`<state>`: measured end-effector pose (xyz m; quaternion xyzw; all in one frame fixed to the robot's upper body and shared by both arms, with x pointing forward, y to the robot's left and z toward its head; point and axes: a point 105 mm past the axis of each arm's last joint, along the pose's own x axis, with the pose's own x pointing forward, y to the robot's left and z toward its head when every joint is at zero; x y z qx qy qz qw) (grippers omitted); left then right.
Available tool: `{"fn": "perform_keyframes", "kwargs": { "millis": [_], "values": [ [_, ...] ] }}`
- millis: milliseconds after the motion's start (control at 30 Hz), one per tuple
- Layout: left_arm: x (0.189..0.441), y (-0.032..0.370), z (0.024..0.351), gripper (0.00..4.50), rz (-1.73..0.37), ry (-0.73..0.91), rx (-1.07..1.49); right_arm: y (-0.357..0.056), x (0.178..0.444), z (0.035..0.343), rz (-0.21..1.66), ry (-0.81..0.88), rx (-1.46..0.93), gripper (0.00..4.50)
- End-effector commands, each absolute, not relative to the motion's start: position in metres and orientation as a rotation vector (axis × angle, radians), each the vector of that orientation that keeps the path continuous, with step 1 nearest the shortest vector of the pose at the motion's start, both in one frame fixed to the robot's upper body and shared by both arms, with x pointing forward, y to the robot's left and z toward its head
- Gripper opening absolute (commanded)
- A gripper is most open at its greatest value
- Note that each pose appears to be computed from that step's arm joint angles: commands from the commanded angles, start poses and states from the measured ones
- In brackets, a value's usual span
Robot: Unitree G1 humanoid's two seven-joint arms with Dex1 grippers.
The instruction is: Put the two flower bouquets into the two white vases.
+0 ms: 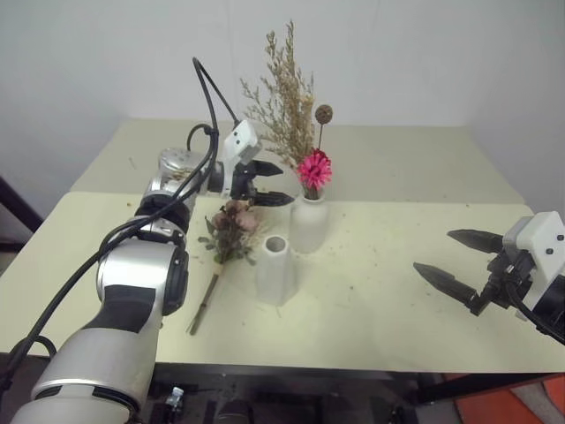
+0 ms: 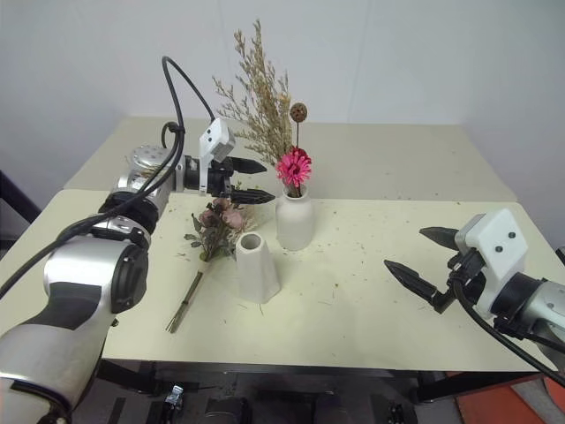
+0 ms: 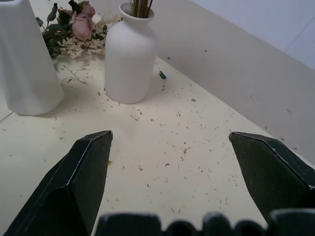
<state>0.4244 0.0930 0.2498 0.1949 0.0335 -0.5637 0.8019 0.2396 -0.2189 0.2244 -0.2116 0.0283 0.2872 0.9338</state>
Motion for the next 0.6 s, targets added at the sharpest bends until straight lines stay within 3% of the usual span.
{"fn": "perform_keyframes", "kwargs": {
  "millis": [33, 167, 300, 400, 600],
  "values": [
    [0.425, 0.113, 0.274, 4.47, -1.151, 0.036, 0.482, -0.218, 0.237, 0.235, 0.579, 0.008, -0.455, 4.5],
    [0.423, 0.144, 0.277, 4.47, -1.089, 0.065, 0.418, -0.216, 0.232, 0.238, 0.597, 0.014, -0.457, 4.5],
    [0.405, 0.179, 0.279, 4.47, -1.006, 0.037, 0.424, -0.209, 0.226, 0.245, 0.664, 0.02, -0.462, 4.5],
    [0.375, 0.208, 0.267, 4.47, -0.862, 0.158, 0.427, -0.205, 0.228, 0.249, 0.718, 0.031, -0.477, 4.5],
    [0.311, 0.218, 0.241, 4.47, -0.74, 0.459, 0.221, -0.197, 0.236, 0.249, 0.799, 0.048, -0.474, 4.5]
  ]
}}
